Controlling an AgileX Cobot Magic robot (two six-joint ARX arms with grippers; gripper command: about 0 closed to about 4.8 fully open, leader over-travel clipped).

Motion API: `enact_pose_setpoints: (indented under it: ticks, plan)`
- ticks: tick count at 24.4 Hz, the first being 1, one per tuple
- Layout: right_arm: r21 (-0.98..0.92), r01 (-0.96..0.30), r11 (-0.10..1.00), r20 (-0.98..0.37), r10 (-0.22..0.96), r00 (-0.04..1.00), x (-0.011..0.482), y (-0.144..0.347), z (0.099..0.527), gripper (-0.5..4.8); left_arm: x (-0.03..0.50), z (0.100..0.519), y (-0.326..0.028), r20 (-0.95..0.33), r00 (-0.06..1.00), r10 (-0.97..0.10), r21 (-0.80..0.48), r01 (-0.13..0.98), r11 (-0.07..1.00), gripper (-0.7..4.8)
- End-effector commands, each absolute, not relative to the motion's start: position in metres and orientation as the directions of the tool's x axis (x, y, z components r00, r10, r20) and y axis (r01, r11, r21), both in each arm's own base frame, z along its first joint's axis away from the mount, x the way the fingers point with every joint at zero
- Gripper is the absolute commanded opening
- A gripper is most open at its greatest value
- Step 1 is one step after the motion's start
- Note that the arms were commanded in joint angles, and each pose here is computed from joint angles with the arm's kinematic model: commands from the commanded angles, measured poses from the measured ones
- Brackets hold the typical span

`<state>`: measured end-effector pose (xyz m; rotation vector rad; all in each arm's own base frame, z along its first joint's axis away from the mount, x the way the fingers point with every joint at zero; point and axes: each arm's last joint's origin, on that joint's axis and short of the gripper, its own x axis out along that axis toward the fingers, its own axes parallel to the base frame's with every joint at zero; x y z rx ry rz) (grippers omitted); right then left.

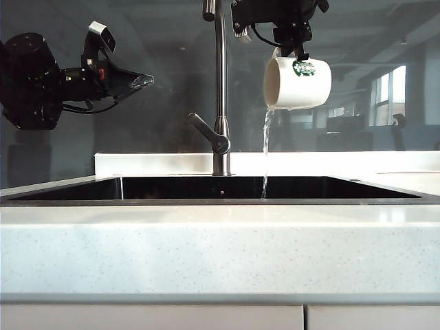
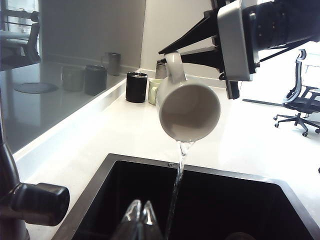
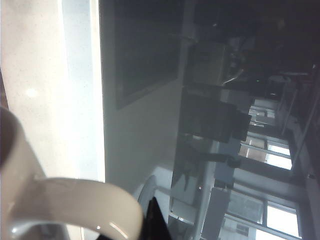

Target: Pick up the mug next to the sink, go to the faucet to get some water, pour the water into the sink, and finally put the mug back to its place.

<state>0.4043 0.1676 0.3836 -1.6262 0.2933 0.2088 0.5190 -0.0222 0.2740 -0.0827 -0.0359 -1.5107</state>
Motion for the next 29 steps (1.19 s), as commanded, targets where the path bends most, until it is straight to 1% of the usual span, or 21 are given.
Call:
enact_pose_setpoints:
  ticks: [1,7,13,18,29]
  plan:
    - [-0.973,-0.23,-0.033,-0.227,-0.066,0.972,0.3987,0.1652,0.4035,-0.08,0.5154,0.279,-0.023,0.078,0.055,-0.995,0.012,0.998,0.056,-0.04]
    - [-0.972,-0.231,-0.036,-0.228,-0.066,0.971,0.3987,0.1652,0.4034,-0.08,0.5153,0.2792,-0.0234,0.079,0.054,-0.995,0.011,0.998,0.055,-0.04]
    - [-0.97,-0.233,-0.063,-0.229,-0.066,0.971,0.3986,0.1653,0.4033,-0.08,0.5154,0.2791,-0.0234,0.079,0.055,-0.995,0.011,0.998,0.056,-0.04]
    - [-0.963,-0.232,-0.138,-0.226,-0.057,0.972,0.3973,0.1686,0.4036,-0.08,0.5154,0.2791,-0.0234,0.08,0.055,-0.995,0.011,0.998,0.056,-0.04]
    - [-0.968,-0.214,-0.133,-0.209,-0.052,0.977,0.397,0.1702,0.4055,-0.08,0.5155,0.2791,-0.0234,0.08,0.056,-0.995,0.01,0.998,0.057,-0.04]
